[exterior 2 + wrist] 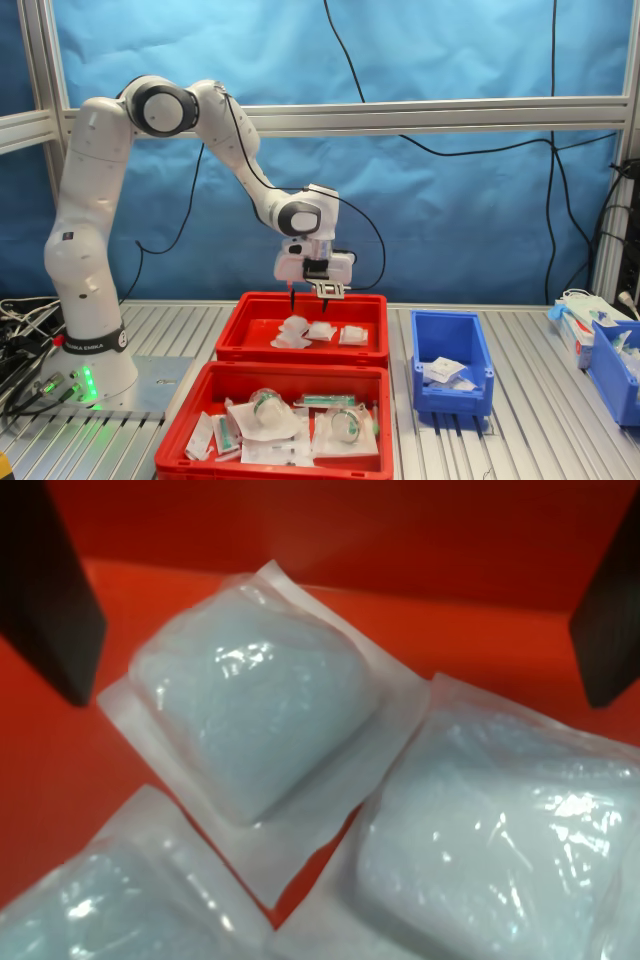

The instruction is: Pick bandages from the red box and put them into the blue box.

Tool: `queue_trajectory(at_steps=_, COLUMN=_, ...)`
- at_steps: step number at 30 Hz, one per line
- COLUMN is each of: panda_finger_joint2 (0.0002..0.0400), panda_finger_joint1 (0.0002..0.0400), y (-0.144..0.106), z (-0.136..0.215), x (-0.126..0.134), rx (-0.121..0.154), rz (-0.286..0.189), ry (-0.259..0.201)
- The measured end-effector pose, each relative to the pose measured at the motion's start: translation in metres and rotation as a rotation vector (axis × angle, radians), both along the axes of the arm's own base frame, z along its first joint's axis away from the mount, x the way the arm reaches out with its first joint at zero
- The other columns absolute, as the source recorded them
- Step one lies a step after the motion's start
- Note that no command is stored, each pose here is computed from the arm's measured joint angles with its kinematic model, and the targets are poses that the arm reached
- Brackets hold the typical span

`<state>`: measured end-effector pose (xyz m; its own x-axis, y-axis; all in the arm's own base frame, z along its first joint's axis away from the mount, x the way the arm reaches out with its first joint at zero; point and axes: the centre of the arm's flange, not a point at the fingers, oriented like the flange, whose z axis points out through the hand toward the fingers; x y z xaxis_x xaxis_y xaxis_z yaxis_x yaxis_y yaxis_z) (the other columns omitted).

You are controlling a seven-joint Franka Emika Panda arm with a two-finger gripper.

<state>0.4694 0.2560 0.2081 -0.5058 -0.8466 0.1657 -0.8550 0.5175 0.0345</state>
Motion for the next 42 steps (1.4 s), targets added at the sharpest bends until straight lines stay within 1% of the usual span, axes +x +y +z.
queue_trajectory(at_steps=9, panda_finger_joint2=0.04, panda_finger_joint1=0.04, y=0.003, z=-0.023, x=-0.002, rx=0.018, rz=0.027, ry=0.001)
queue_trajectory(at_steps=16, panda_finger_joint2=0.04, panda_finger_joint1=0.04, y=0.004, z=-0.034, x=-0.004, rx=0.019, rz=0.036, ry=0.008)
queue_trajectory(at_steps=35, panda_finger_joint2=0.04, panda_finger_joint1=0.04, y=0.023, z=-0.04, x=-0.017, rx=0.022, rz=0.083, ry=0.011)
queue_trajectory(at_steps=40, panda_finger_joint2=0.04, panda_finger_joint1=0.04, y=0.028, z=-0.041, x=-0.02, rx=0.037, rz=0.093, ry=-0.008)
queue_trajectory(at_steps=42, panda_finger_joint2=0.04, panda_finger_joint1=0.04, y=0.029, z=-0.041, x=-0.021, rx=0.047, rz=0.096, ry=-0.02)
